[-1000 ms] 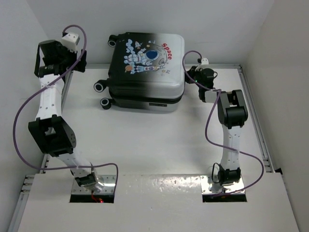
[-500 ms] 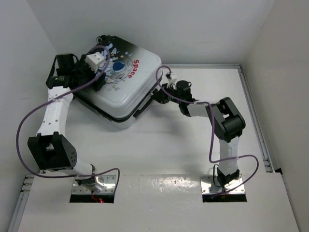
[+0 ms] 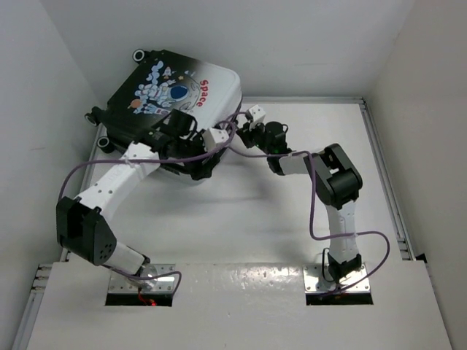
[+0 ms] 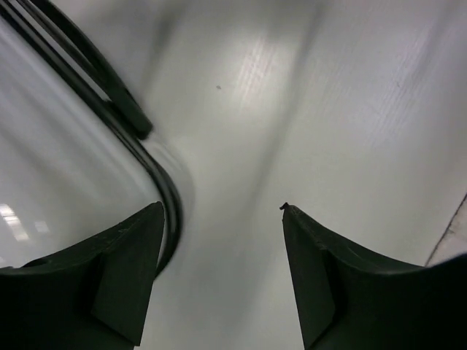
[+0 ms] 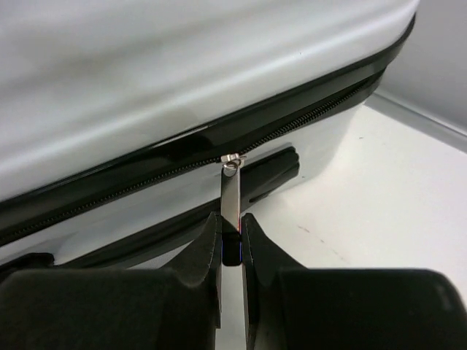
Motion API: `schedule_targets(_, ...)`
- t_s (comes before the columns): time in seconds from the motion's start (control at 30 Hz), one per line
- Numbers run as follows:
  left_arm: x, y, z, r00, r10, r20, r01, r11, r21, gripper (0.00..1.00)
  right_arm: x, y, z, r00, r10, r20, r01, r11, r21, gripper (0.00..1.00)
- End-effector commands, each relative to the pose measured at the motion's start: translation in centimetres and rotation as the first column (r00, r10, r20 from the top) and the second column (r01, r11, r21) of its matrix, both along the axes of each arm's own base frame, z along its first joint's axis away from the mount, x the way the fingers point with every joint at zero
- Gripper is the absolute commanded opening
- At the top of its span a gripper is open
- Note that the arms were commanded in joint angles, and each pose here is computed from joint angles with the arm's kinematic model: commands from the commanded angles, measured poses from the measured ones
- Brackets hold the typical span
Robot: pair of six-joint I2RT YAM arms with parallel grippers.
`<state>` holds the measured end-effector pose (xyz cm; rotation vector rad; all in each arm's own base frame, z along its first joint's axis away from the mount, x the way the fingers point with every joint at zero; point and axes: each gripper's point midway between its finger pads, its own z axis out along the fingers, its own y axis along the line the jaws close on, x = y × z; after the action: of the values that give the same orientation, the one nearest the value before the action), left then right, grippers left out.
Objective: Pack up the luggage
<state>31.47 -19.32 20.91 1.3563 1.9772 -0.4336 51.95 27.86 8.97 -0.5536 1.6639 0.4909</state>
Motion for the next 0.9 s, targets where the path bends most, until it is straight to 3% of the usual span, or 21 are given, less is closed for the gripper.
schedule_targets(0.0,0.5,-0.8,-0.9,0.992,0.129,0.006,-0.129,0.992,-0.002,0.70,1.8,-6.4,3.1,0.960,-0.219,0.172,0.231,0.972,-0.048,0.00)
schedule_targets(0.13,2.2,-2.9,-1.7,0.976,0.182,0.118,-0.178,0.983,-0.049,0.70,1.1,-7.6,3.0,0.960,-0.243,0.138,0.244,0.970,0.014,0.00)
schedule_targets(0.3,3.9,-4.6,-3.7,0.906,0.276,0.322,-0.275,0.960,-0.049,0.71,2.9,-8.0,3.5,0.971,-0.221,0.097,0.205,0.967,0.148,0.00)
schedule_targets(0.37,4.3,-3.3,-5.9,0.868,0.316,0.384,-0.330,0.943,-0.031,0.71,3.7,-8.5,3.9,0.974,-0.204,0.097,0.183,0.965,0.188,0.00)
schedule_targets(0.43,4.0,-1.7,-4.9,0.814,0.338,0.473,-0.334,0.938,-0.096,0.73,3.9,-7.7,4.3,0.984,-0.153,0.093,0.130,0.968,0.216,0.00)
schedule_targets(0.5,2.5,-0.6,-4.9,0.779,0.294,0.554,-0.280,0.953,-0.114,0.74,3.5,-7.2,4.8,0.990,-0.104,0.095,0.079,0.969,0.236,0.00)
schedule_targets(0.63,0.6,-0.4,-4.8,0.783,0.221,0.582,-0.213,0.973,-0.084,0.76,2.6,-6.6,4.5,0.995,-0.049,0.088,0.026,0.970,0.242,0.00)
schedule_targets(0.73,-0.3,-2.3,-4.2,0.723,0.119,0.681,-0.109,0.992,-0.057,0.76,2.5,-6.6,3.9,0.997,-0.049,0.062,0.031,0.966,0.256,0.00)
schedule_targets(0.87,1.6,-4.7,-5.7,0.710,0.065,0.701,-0.117,0.993,0.027,0.71,2.7,-6.4,4.0,0.997,-0.055,0.052,0.038,0.962,0.271,0.00)
